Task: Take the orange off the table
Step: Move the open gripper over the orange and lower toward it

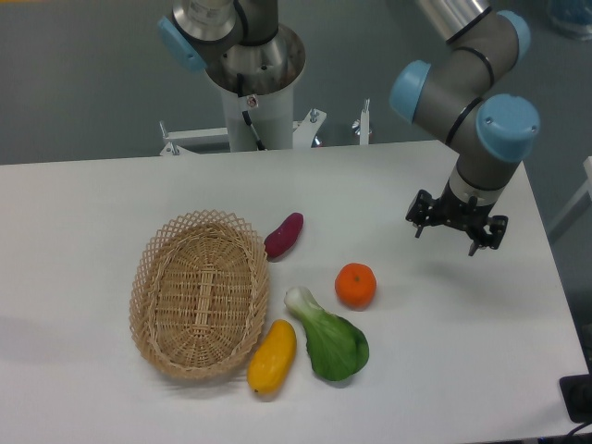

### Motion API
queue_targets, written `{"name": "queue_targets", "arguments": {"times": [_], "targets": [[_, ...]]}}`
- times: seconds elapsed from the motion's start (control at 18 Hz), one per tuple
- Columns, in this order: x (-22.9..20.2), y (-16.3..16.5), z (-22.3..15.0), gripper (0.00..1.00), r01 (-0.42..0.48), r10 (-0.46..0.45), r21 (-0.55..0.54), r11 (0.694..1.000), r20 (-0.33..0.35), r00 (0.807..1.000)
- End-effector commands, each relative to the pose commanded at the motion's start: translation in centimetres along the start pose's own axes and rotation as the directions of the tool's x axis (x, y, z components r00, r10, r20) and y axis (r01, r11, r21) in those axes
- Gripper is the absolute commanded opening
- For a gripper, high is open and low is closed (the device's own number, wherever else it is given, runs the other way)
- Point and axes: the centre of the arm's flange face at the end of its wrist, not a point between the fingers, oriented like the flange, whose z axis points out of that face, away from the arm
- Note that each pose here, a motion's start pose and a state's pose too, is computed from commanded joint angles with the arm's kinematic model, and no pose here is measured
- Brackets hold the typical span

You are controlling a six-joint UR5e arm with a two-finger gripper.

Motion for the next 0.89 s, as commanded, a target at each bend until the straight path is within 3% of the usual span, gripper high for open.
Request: {"name": "queue_targets", "arguments": {"times": [0.28, 0.5, 0.89], "targets": [[1.4, -1.9, 0.2, 1.0, 0.022, -0.022, 0.02, 1.0, -0.014, 1.0], [2.2, -3.6, 1.0, 1.0, 0.092, -0.091, 0.037, 0.995, -0.04, 0.995], [2.5, -5.3, 1.8, 1.0, 0.156, -0.155, 0.052, 0.986, -0.02, 0.988]]}}
